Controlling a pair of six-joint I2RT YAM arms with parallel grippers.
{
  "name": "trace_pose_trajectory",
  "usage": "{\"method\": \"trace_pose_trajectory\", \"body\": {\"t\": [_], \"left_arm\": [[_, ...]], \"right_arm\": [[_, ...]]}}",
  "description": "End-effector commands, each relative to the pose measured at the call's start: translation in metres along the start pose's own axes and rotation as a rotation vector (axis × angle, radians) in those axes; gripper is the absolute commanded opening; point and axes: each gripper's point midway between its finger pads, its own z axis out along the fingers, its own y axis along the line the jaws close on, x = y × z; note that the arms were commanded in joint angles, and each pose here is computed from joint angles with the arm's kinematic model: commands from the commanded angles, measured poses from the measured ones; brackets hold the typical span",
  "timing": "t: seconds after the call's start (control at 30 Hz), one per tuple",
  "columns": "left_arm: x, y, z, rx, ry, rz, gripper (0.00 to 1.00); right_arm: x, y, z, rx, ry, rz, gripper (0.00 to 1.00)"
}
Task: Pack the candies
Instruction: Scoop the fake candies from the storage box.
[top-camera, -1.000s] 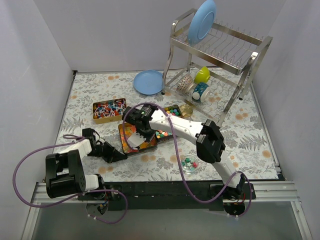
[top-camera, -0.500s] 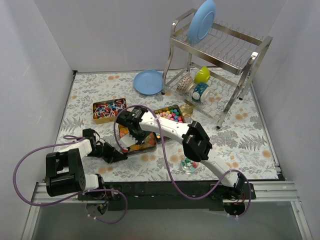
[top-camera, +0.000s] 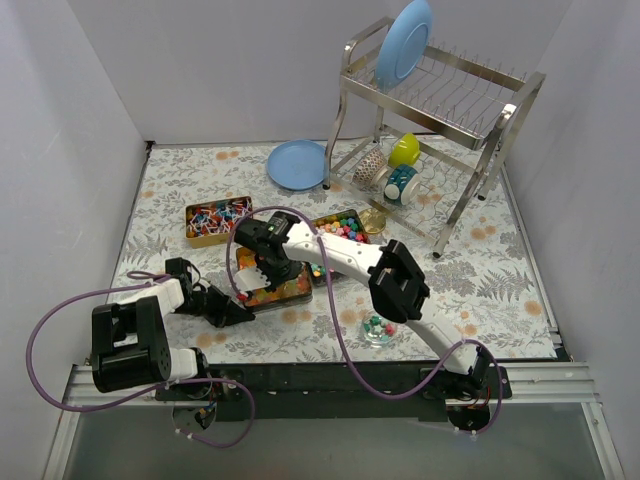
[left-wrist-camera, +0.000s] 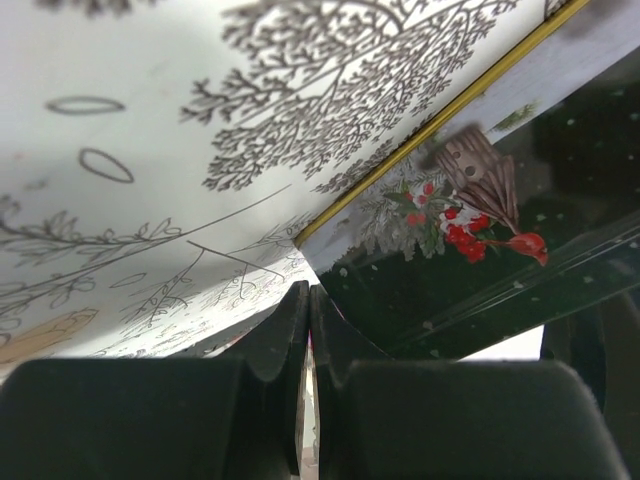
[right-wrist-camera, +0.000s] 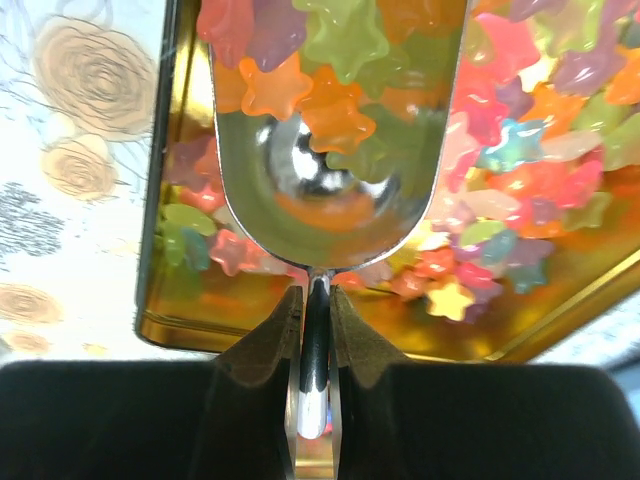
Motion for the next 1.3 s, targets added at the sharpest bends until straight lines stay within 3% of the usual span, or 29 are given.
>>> {"method": "trace_pose_trajectory", "body": {"t": [0.0,0.23,0.33,0.37,0.5,0.7,0.9,1.27], "left_arm": [[-0.007,-0.013,-0.005,0.041,-0.027,0.023,0.00],[-0.009,-0.027,-0.016,0.055,-0.027,0.115,0.01],[-0.009,-0.039,-0.028,0.052,-0.019,0.200,0.13],[-0.010,-0.050,-0.034,0.070,-0.016,0.241,0.22],[-0.003,-0.063,-0.050,0.078,0.025,0.348,0.34],[-0.010,-0.096,-0.075,0.113,-0.019,0.515,0.40],[-0.015,-0.112,-0.086,0.146,-0.040,0.598,0.41],[-0.023,-0.181,-0.130,0.274,-0.160,0.858,0.45]], "right_arm": [[-0.035,0.061,0.009,-0.260,-0.209,0.068,0.01],[-0.026,0.056,-0.004,-0.291,-0.352,0.133,0.01],[-0.020,0.059,-0.009,-0.311,-0.395,0.135,0.01],[-0.017,0.059,-0.010,-0.315,-0.398,0.141,0.01],[-0.011,0.060,-0.013,-0.304,-0.430,0.141,0.01],[-0.008,0.053,-0.026,-0.278,-0.524,0.190,0.01],[-0.010,0.043,-0.027,-0.265,-0.552,0.263,0.01],[-0.002,0.040,-0.045,-0.225,-0.602,0.290,0.01]]}}
